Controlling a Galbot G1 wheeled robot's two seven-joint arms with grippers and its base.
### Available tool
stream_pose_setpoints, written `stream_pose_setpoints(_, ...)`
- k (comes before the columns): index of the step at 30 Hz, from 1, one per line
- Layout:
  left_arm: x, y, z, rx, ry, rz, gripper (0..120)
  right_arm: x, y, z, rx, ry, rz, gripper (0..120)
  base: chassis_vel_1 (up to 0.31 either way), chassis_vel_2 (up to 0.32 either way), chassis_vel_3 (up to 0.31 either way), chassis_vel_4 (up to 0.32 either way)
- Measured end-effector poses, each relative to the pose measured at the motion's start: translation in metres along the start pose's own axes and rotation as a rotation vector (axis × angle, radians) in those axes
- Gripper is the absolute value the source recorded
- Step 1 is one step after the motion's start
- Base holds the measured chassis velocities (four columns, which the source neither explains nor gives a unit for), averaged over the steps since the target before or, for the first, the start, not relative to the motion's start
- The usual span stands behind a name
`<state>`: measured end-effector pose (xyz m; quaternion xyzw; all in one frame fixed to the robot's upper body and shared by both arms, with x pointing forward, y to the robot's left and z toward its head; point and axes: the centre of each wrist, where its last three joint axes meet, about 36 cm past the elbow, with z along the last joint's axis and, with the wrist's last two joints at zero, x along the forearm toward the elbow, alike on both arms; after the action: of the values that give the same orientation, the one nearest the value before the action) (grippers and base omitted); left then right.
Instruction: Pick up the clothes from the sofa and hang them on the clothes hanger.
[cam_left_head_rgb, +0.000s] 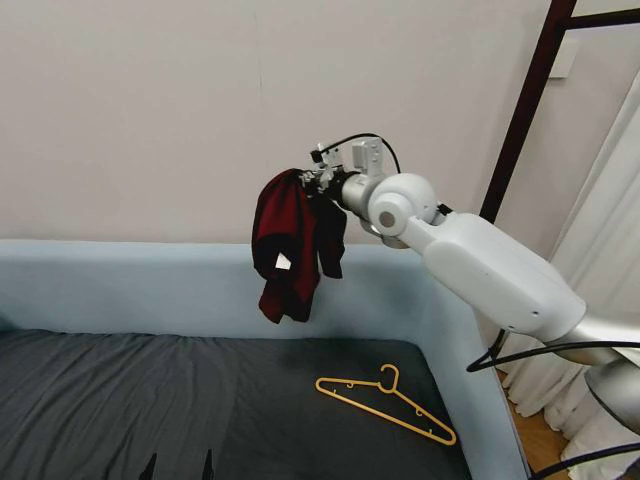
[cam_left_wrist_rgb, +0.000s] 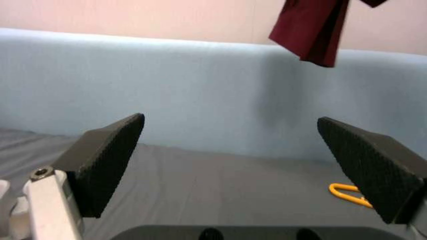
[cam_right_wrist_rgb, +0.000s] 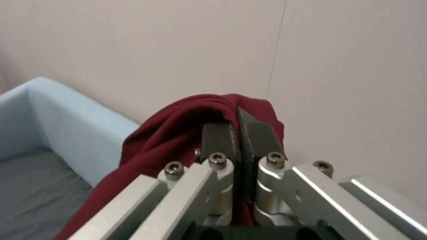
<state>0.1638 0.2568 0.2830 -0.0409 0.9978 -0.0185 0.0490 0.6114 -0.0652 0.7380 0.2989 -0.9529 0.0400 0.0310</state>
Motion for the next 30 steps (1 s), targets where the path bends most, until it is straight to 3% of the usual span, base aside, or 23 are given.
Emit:
stream_pose_setpoints(4,0.000,0.002,0.000,-0.003,-0.005,-0.004,99,0.005,0.008,0.021,-0.028,0.006,0.001,0,0.000,0.000,0.000,0.000)
stream_pose_setpoints(6,0.002,0.004,0.001,-0.006,-0.002,-0.009,99,0.019,0.013,0.063,-0.052,0.037,0.000,0,0.000,0.000,0.000,0.000)
stream_pose_setpoints(7,0.002,0.004,0.001,-0.006,-0.002,-0.009,99,0.019,0.013,0.063,-0.052,0.037,0.000,0,0.000,0.000,0.000,0.000)
stream_pose_setpoints(8,0.003,0.004,0.002,-0.007,0.001,-0.011,99,0.030,0.016,0.091,-0.069,0.069,-0.006,0,0.000,0.000,0.000,0.000)
stream_pose_setpoints(11,0.006,0.004,0.005,-0.009,0.015,-0.015,99,0.083,0.027,0.222,-0.109,0.263,-0.037,6,0.000,0.000,0.000,0.000)
stream_pose_setpoints(12,0.006,0.004,0.005,-0.009,0.015,-0.015,99,0.083,0.027,0.222,-0.109,0.263,-0.037,6,0.000,0.000,0.000,0.000)
stream_pose_setpoints(16,0.004,0.000,0.007,-0.007,0.033,-0.017,99,0.167,0.062,0.361,-0.111,0.521,-0.087,24,0.000,0.000,0.000,0.000)
stream_pose_setpoints(17,0.004,0.000,0.007,-0.007,0.033,-0.017,99,0.167,0.062,0.361,-0.111,0.521,-0.087,24,0.000,0.000,0.000,0.000)
stream_pose_setpoints(20,0.002,-0.003,0.007,-0.003,0.041,-0.016,99,0.211,0.087,0.413,-0.102,0.608,-0.114,37,0.000,0.000,0.000,0.000)
stream_pose_setpoints(22,0.002,-0.004,0.006,-0.002,0.042,-0.016,99,0.217,0.088,0.421,-0.103,0.615,-0.109,42,0.000,0.000,0.000,0.000)
stream_pose_setpoints(30,0.006,-0.004,0.007,-0.004,0.053,-0.015,99,0.210,0.064,0.408,-0.108,0.523,-0.039,74,0.000,0.000,0.000,0.000)
